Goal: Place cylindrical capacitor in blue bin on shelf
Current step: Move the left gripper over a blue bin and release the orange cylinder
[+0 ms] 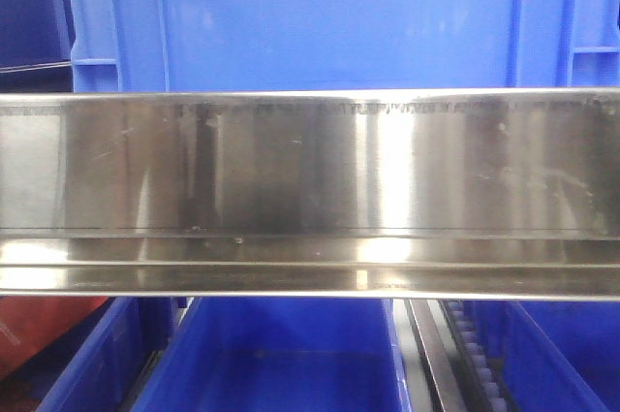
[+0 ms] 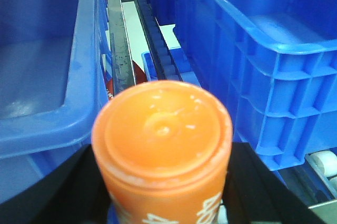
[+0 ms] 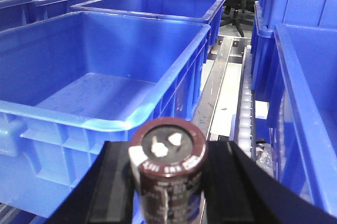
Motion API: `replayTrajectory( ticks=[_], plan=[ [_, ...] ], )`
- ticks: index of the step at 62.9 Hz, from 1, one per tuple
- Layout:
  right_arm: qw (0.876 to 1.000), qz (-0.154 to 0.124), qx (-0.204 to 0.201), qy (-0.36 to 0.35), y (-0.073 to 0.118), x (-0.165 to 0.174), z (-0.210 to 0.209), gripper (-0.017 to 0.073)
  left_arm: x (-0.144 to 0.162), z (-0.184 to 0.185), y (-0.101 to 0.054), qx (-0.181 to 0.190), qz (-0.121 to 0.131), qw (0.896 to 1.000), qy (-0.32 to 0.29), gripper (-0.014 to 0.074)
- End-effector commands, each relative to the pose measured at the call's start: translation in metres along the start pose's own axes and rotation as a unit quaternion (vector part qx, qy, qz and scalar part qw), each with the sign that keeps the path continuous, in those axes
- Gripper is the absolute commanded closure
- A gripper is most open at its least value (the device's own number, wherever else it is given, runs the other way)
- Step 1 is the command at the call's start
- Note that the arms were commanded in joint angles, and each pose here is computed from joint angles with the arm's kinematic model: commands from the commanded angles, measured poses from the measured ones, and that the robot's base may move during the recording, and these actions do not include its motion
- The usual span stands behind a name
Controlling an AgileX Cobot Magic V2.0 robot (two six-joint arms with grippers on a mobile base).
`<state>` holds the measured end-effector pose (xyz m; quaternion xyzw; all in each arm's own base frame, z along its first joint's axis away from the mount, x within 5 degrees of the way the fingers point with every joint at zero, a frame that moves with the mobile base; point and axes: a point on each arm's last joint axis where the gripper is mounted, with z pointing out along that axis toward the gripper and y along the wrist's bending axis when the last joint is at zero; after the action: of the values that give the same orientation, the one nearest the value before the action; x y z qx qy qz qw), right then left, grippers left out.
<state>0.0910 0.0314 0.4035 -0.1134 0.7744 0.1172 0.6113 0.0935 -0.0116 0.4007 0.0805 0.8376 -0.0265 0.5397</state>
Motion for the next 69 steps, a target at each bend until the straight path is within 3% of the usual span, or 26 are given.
replayTrajectory(
  ticks=[1, 36, 69],
  plan=[
    [1.000, -0.003, 0.002, -0.019, 0.000, -0.005, -0.003, 0.0712, -0.002, -0.002, 0.000, -0.001, -0.004, 1.000, -0.014, 0.0704],
    [1.000, -0.003, 0.002, -0.019, 0.000, -0.005, -0.003, 0.0712, -0.002, -0.002, 0.000, -0.001, -0.004, 1.000, -0.014, 0.0704],
    [1.000, -0.003, 0.002, -0.019, 0.000, -0.005, -0.003, 0.0712, -0.020, -0.005, 0.001, -0.007, 0.004, 0.998, -0.067, 0.0704]
  ],
)
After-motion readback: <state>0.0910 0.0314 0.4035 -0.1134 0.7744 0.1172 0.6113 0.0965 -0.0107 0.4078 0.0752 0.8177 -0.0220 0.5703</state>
